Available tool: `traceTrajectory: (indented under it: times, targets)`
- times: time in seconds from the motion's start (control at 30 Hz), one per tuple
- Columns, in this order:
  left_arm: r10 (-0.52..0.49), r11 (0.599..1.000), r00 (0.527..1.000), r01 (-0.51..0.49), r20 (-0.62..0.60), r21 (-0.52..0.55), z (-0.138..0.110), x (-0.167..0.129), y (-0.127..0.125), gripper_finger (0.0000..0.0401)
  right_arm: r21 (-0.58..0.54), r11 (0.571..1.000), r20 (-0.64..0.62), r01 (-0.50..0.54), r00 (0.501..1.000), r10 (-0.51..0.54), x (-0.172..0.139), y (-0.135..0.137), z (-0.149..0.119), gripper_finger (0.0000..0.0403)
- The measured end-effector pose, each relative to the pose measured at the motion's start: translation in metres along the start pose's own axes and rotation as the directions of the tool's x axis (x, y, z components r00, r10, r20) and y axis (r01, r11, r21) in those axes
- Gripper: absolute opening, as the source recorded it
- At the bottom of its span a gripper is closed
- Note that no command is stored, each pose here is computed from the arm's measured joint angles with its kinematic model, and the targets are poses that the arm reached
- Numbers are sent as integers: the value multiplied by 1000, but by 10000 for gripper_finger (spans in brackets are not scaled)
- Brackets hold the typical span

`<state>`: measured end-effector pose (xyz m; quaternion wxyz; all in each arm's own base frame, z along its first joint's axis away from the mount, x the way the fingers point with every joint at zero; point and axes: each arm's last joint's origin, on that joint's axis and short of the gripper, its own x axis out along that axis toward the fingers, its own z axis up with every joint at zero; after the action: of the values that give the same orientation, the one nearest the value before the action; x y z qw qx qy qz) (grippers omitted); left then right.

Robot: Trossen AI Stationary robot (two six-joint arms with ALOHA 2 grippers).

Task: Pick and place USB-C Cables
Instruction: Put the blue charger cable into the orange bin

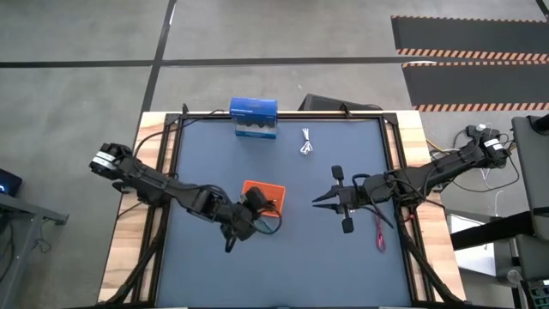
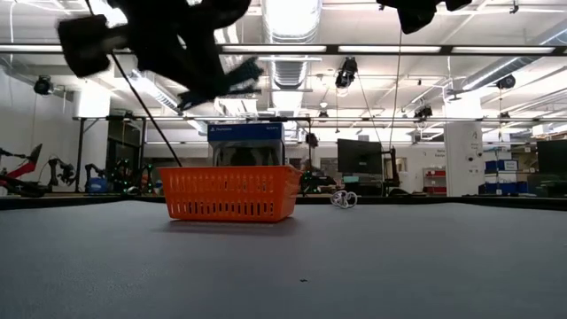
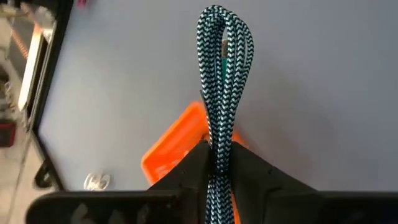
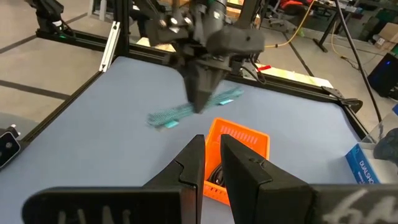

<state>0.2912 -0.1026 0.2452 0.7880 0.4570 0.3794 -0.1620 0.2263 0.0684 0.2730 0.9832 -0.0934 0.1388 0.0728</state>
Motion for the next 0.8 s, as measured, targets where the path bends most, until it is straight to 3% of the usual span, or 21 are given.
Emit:
traceTrajectory:
  times: [0.2, 0.37, 0.47, 0.57, 0.8]
  targets:
    - [36, 998, 999, -36, -10, -50, -9, 7, 12, 48, 10, 1000, -1, 0, 1000, 0, 0, 0, 0, 43]
    - [102, 987, 990, -89, 98, -133, -12, 13, 28, 49, 0, 1000, -4, 0, 1000, 1, 0, 0, 0, 43]
    - [100, 986, 984, -78, 150, -147, -19, 20, 32, 50, 0, 1000, -6, -1, 1000, 1, 0, 0, -1, 43]
    - [87, 986, 988, -67, 127, -154, -29, 25, 32, 51, 7, 1000, -23, -2, 1000, 3, 0, 0, -2, 43]
    - [64, 957, 991, -29, 113, -288, -38, 30, 32, 52, 5, 1000, -26, -3, 1000, 3, 0, 0, -3, 43]
